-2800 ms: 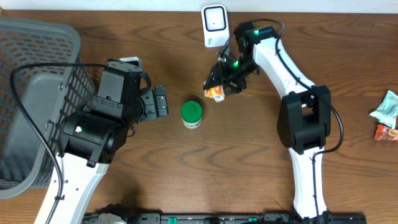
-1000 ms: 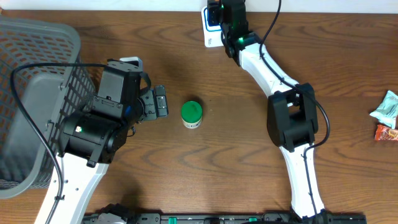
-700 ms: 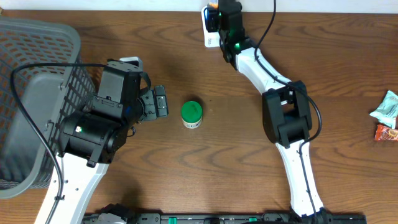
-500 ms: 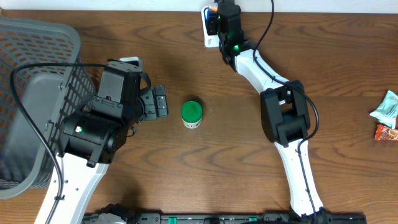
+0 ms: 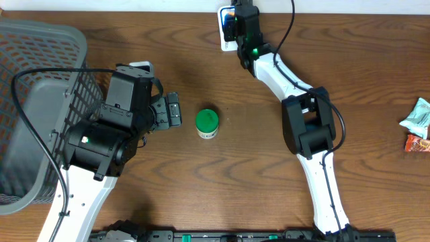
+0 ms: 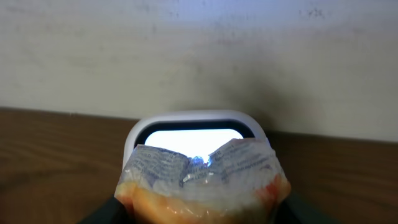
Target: Scan the item barcode
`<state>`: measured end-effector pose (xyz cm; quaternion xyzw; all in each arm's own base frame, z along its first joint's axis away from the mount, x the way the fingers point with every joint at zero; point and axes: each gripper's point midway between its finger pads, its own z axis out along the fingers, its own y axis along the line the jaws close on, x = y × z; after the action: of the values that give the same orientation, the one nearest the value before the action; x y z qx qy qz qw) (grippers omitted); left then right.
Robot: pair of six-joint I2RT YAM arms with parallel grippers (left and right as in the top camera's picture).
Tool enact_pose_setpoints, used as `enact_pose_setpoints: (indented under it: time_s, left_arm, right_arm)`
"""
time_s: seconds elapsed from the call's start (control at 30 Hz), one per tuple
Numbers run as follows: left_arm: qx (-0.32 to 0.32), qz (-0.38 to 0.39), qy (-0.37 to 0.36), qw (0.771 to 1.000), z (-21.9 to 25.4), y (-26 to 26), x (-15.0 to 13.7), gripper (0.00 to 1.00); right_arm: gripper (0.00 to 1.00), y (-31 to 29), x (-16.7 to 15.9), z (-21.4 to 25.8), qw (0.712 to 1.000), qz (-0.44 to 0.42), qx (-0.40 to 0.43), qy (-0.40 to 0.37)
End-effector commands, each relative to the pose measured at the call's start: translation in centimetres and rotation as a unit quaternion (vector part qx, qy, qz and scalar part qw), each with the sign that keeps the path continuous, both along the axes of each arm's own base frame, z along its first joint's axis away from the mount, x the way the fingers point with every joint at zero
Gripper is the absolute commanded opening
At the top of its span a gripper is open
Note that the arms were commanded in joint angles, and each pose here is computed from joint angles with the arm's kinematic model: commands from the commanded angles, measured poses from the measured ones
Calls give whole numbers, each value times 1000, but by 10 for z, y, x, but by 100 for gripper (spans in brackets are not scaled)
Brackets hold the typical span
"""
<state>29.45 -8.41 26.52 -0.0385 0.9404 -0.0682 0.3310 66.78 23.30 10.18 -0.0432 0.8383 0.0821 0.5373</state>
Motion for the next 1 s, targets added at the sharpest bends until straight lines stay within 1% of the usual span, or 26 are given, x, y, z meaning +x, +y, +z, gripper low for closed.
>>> enact_pose_setpoints:
  time_s: [0.0,0.07,0.17,0.27,0.33,0.43,0.47,0.5,0.6,0.63,0.67,0.8,0.97]
  left_arm:
    - [7,3,-3,1000,2,3,2,98]
    - [7,3,-3,1000,2,3,2,98]
    - [7,3,-3,1000,2,3,2,98]
    - [7,3,-3,1000,2,3,2,98]
    - [7,3,-3,1000,2,3,2,98]
    - [7,3,-3,1000,2,3,2,98]
    - [7,3,-3,1000,2,3,2,98]
    - [7,3,-3,1000,2,3,2,98]
    - [7,3,-3,1000,2,3,2,98]
    - [7,3,-3,1000,2,3,2,98]
    - [7,3,-3,1000,2,3,2,98]
    - [7,3,-3,1000,2,3,2,98]
    - [7,3,-3,1000,2,3,2,98]
  right_arm:
    - [46,-9,-5,60,1000,-6,1,-24]
    - [46,-15,-15,88,1000,-8,0,-20]
    - [44,-33,-38,125,1000,-11,-19,5]
    - [43,-62,-68,147,996,-13,-72,44]
    - [43,-97,-88,158,989,-41,-124,73]
    - [43,-160,-108,165,967,-98,-207,111]
    - [43,-184,-115,166,956,-124,-233,125]
    - [43,-218,-123,163,939,-162,-264,150]
    - [45,-280,-141,148,908,-219,-292,207]
    - [45,-299,-146,142,900,-231,-292,225]
    - [44,-336,-156,127,888,-255,-281,260]
    - [44,-403,-173,90,878,-302,-205,309]
    - [45,-468,-196,32,869,-316,-109,364]
